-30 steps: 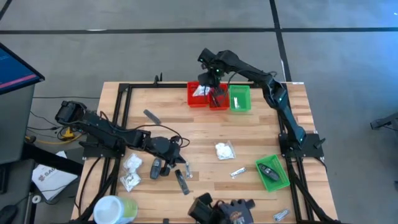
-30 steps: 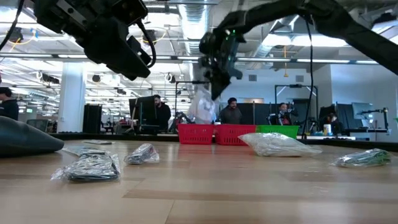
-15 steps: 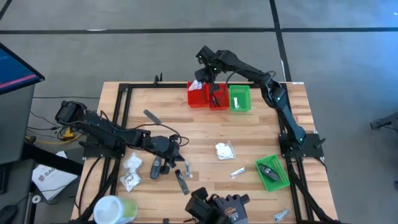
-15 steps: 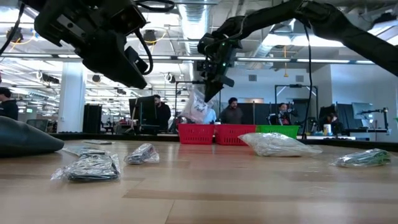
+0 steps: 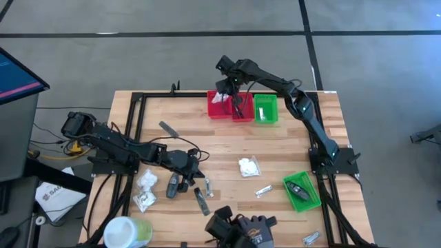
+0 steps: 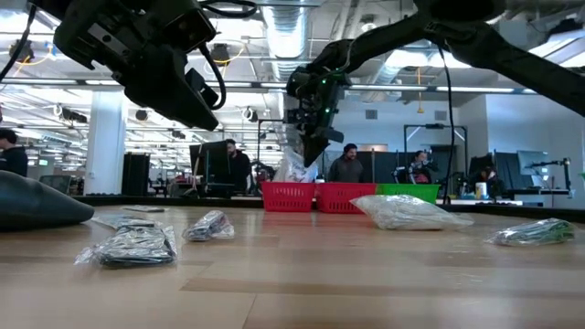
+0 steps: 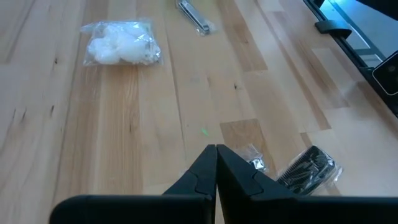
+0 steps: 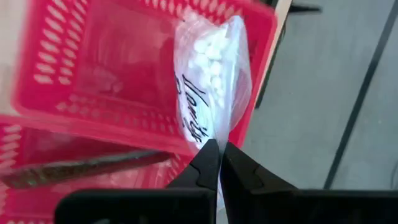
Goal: Pick & Place Travel size toiletries
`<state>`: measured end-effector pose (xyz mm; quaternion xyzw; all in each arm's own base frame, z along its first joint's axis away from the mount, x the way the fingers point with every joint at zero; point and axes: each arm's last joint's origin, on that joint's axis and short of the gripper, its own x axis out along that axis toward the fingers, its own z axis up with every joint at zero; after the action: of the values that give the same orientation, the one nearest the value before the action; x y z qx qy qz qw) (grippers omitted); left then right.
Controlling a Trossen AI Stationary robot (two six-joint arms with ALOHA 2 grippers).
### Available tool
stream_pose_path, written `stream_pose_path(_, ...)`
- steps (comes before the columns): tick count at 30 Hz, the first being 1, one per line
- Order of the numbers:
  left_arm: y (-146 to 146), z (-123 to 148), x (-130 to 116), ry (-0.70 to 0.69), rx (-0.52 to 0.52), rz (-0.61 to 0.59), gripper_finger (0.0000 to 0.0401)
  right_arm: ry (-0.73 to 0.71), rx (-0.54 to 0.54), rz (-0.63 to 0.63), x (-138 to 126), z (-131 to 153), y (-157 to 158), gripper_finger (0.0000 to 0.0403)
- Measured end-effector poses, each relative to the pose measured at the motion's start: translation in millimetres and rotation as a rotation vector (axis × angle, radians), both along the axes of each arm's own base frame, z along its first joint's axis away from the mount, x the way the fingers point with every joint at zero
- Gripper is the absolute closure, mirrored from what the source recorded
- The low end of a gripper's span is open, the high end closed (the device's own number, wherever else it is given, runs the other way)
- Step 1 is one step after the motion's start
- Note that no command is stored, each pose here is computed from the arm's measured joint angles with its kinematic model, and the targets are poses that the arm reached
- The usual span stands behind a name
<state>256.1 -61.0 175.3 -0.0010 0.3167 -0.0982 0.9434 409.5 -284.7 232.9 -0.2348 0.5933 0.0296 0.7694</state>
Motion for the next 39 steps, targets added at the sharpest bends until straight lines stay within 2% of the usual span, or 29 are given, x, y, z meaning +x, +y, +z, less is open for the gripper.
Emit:
stream_pose_path(8,0,0,0,-0.001,0.003,-0.003,0.04,0.003,-0.037,-0.003,3,-1,0,0.0403)
stream_pose_path(17,0,0,0,-0.003,0.002,-0.002,0.04,0.001,-0.048,-0.085,4,0,2,0.0403)
stream_pose_path(27,0,0,0,-0.006,0.002,-0.003,0.04,0.024,-0.059,0.035,3,0,1,0.0403)
stream_pose_path(31,0,0,0,-0.006,0.002,-0.003,0.04,-0.024,-0.061,-0.035,6,1,0,0.0403)
stream_pose_path(39,0,1,1,-0.011,0.008,-0.008,0.04,-0.021,-0.049,-0.038,11,-2,8,0.0403)
